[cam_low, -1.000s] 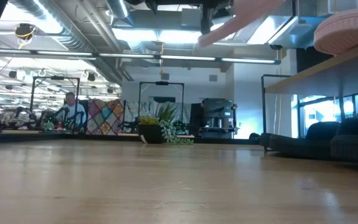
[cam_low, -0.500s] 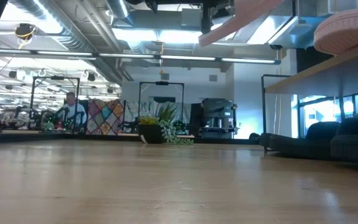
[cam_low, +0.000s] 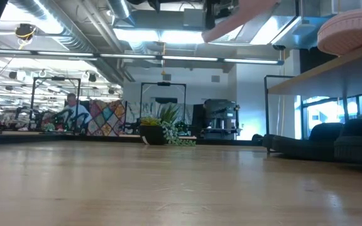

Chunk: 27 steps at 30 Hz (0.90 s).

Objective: Pick and place slides into the shelf
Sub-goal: Put the pink slides on the shelf

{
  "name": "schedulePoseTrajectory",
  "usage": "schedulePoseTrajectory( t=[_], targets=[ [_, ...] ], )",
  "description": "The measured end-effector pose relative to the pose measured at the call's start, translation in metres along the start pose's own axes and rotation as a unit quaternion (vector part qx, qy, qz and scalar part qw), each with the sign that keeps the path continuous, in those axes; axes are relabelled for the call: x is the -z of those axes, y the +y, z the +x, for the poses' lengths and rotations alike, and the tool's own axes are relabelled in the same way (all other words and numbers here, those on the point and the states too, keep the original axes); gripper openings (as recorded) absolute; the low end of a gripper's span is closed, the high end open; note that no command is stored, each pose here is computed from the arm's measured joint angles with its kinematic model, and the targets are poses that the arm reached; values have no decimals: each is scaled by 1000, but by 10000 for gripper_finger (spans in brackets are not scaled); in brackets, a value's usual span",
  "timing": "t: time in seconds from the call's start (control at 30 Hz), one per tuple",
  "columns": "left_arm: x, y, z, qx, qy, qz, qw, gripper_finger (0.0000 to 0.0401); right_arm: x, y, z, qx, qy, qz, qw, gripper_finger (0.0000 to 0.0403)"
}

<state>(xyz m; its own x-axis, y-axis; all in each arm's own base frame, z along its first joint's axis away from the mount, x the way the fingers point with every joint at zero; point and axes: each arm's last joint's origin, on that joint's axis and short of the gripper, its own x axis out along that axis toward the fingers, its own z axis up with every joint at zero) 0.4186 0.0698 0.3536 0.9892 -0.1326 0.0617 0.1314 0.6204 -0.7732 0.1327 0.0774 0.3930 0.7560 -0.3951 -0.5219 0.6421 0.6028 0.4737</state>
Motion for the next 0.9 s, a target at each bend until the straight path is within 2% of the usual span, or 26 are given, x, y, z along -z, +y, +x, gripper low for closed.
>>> schedulePoseTrajectory(
  t=[0.2, 0.5, 0.73, 0.9],
  targets=[
    [-1, -1, 0, 3, -4, 1, 1000, 2, -2, 2, 2, -4, -5, 6, 1000, 258],
    [0, -1, 0, 5, 0, 1, 1000, 3, -6, 3, 5, -1, -13, -28, 1000, 149],
    [0, -1, 0, 6, 1, -2, 1000, 39, -6, 3, 6, -1, 7, -44, 999, 48],
    [1, -2, 0, 27, 22, 13, 999, 58, -5, 3, 6, -3, 12, -45, 999, 42]
  ],
)
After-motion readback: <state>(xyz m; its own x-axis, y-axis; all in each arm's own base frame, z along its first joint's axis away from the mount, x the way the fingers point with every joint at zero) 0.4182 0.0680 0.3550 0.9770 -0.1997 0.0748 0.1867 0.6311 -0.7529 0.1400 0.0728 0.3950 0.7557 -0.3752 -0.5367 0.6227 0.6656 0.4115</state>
